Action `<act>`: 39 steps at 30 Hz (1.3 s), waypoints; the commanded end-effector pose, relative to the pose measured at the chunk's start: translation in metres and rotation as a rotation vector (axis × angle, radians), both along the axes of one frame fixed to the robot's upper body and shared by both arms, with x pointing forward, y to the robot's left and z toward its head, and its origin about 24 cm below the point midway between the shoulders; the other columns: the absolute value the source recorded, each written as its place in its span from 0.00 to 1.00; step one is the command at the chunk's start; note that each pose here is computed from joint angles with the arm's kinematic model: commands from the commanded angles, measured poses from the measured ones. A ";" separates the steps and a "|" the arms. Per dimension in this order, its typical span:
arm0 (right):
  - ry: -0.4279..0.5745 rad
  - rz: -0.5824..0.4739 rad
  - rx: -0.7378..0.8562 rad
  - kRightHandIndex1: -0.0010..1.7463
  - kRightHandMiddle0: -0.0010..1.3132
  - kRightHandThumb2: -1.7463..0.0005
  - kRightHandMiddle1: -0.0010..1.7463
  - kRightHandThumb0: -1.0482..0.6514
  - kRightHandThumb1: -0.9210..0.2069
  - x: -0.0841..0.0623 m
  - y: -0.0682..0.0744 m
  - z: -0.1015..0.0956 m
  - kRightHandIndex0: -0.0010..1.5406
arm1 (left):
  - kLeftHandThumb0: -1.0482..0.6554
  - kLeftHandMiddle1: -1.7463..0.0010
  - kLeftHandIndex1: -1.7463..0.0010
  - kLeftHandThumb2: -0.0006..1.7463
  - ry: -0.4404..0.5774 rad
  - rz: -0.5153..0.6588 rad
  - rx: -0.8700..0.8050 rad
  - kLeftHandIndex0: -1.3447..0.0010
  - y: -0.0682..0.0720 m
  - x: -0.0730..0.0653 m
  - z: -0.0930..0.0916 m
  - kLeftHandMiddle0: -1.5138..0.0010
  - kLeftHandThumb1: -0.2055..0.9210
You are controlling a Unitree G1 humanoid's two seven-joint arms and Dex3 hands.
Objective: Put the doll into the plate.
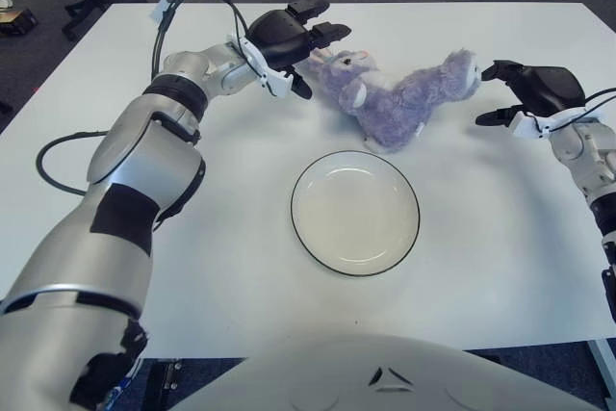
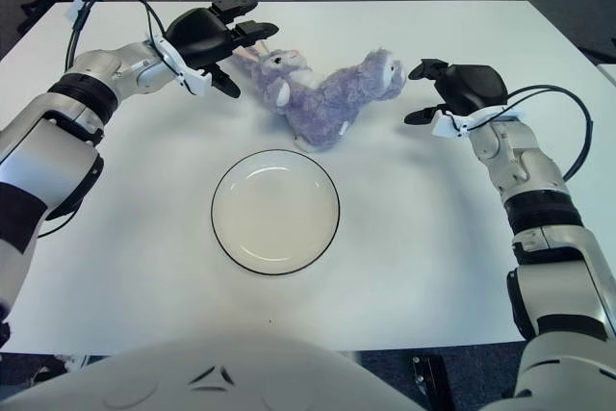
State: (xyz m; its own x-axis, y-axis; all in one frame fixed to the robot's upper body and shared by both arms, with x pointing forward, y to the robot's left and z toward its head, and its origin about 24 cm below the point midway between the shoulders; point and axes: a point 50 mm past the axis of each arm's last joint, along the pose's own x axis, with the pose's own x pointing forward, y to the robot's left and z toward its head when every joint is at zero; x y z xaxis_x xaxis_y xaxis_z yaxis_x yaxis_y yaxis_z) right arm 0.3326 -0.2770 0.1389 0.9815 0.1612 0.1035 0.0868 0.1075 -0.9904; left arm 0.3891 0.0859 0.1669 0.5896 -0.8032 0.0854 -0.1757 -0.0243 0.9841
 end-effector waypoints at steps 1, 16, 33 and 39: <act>0.013 -0.015 0.016 0.21 0.36 1.00 0.30 0.33 0.01 -0.003 -0.004 0.000 0.44 | 0.18 1.00 0.99 0.00 -0.015 -0.018 0.011 0.83 -0.005 0.000 0.005 0.98 0.98; 0.077 0.004 0.060 0.19 0.35 0.97 0.29 0.33 0.00 -0.006 -0.004 -0.005 0.44 | 0.16 1.00 1.00 0.00 0.030 -0.089 0.037 0.86 -0.030 -0.006 -0.004 0.97 0.97; 0.093 0.071 0.042 0.17 0.35 0.92 0.28 0.32 0.00 -0.017 0.002 -0.008 0.45 | 0.14 1.00 1.00 0.00 0.034 -0.139 0.058 0.86 -0.049 -0.011 -0.008 0.95 0.96; 0.094 0.079 0.040 0.17 0.36 0.91 0.28 0.32 0.00 -0.020 0.003 -0.008 0.46 | 0.14 1.00 1.00 0.00 0.036 -0.140 0.058 0.86 -0.050 -0.012 -0.008 0.94 0.96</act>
State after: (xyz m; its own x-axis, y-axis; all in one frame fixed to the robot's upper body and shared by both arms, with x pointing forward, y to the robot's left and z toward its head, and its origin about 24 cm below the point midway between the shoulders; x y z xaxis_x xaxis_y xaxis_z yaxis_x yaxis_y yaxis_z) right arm 0.3153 -0.2692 0.1260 0.9696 0.2444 0.0122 -0.0264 0.1541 -0.9877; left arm 0.3757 0.0371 0.1512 0.4773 -0.8785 0.0222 -0.1234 -0.0421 0.9915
